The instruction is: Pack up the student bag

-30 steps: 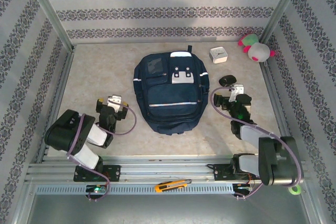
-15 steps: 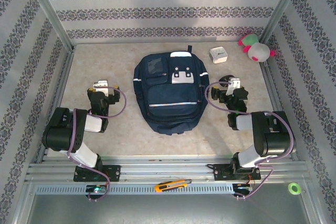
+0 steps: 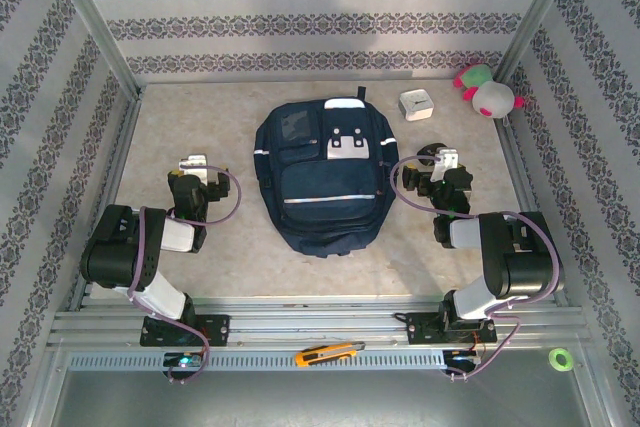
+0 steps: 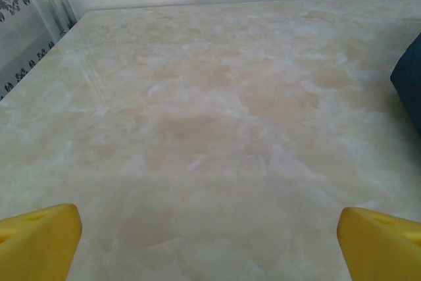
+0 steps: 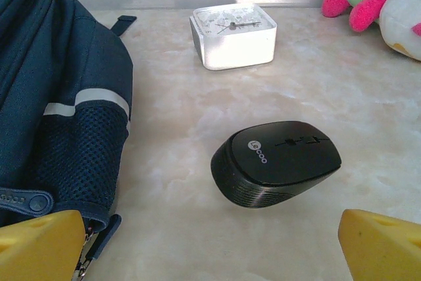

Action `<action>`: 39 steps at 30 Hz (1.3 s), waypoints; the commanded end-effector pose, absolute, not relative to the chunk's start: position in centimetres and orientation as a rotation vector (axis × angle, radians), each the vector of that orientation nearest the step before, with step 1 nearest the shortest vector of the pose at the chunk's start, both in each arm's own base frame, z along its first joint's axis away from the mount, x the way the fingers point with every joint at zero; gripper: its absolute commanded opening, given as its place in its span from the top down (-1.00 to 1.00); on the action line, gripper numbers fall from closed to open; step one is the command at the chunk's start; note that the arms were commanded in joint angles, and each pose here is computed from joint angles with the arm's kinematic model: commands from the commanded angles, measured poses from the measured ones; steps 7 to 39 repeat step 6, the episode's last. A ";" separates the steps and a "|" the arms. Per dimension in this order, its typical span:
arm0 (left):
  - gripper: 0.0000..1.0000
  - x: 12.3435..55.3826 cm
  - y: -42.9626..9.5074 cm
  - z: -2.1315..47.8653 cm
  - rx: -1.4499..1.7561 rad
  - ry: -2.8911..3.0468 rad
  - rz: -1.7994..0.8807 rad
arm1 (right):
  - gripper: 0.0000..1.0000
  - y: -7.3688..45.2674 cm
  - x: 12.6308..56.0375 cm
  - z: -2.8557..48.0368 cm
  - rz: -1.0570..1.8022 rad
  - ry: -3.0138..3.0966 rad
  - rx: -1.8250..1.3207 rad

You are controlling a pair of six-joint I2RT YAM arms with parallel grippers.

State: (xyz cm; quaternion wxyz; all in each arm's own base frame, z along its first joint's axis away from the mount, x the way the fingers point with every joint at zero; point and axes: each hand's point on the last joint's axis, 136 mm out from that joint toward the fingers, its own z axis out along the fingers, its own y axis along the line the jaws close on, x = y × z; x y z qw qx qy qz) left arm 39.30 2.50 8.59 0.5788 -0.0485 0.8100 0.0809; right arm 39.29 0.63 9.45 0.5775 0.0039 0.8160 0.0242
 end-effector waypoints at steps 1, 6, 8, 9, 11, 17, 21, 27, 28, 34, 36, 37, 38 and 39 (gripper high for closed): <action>-0.99 39.7 2.5 9.0 -0.133 1.887 0.165 | -0.96 -0.1 39.8 10.6 0.049 1.866 0.042; -0.99 39.6 2.7 9.1 -0.140 1.882 0.173 | -0.96 -0.1 39.9 10.7 0.052 1.866 0.044; -0.99 39.6 2.7 9.1 -0.140 1.882 0.173 | -0.96 -0.1 39.9 10.7 0.052 1.866 0.044; -0.99 39.6 2.7 9.1 -0.140 1.882 0.173 | -0.96 -0.1 39.9 10.7 0.052 1.866 0.044; -0.99 39.6 2.7 9.1 -0.140 1.882 0.173 | -0.96 -0.1 39.9 10.7 0.052 1.866 0.044; -0.99 39.6 2.7 9.1 -0.140 1.882 0.173 | -0.96 -0.1 39.9 10.7 0.052 1.866 0.044; -0.99 39.6 2.7 9.1 -0.140 1.882 0.173 | -0.96 -0.1 39.9 10.7 0.052 1.866 0.044; -0.99 39.6 2.7 9.1 -0.140 1.882 0.173 | -0.96 -0.1 39.9 10.7 0.052 1.866 0.044; -0.99 39.6 2.7 9.1 -0.140 1.882 0.173 | -0.96 -0.1 39.9 10.7 0.052 1.866 0.044; -0.99 39.6 2.7 9.1 -0.140 1.882 0.173 | -0.96 -0.1 39.9 10.7 0.052 1.866 0.044; -0.99 39.6 2.7 9.1 -0.140 1.882 0.173 | -0.96 -0.1 39.9 10.7 0.052 1.866 0.044; -0.99 39.6 2.7 9.1 -0.140 1.882 0.173 | -0.96 -0.1 39.9 10.7 0.052 1.866 0.044; -0.99 39.6 2.7 9.1 -0.140 1.882 0.173 | -0.96 -0.1 39.9 10.7 0.052 1.866 0.044; -0.99 39.6 2.7 9.1 -0.140 1.882 0.173 | -0.96 -0.1 39.9 10.7 0.052 1.866 0.044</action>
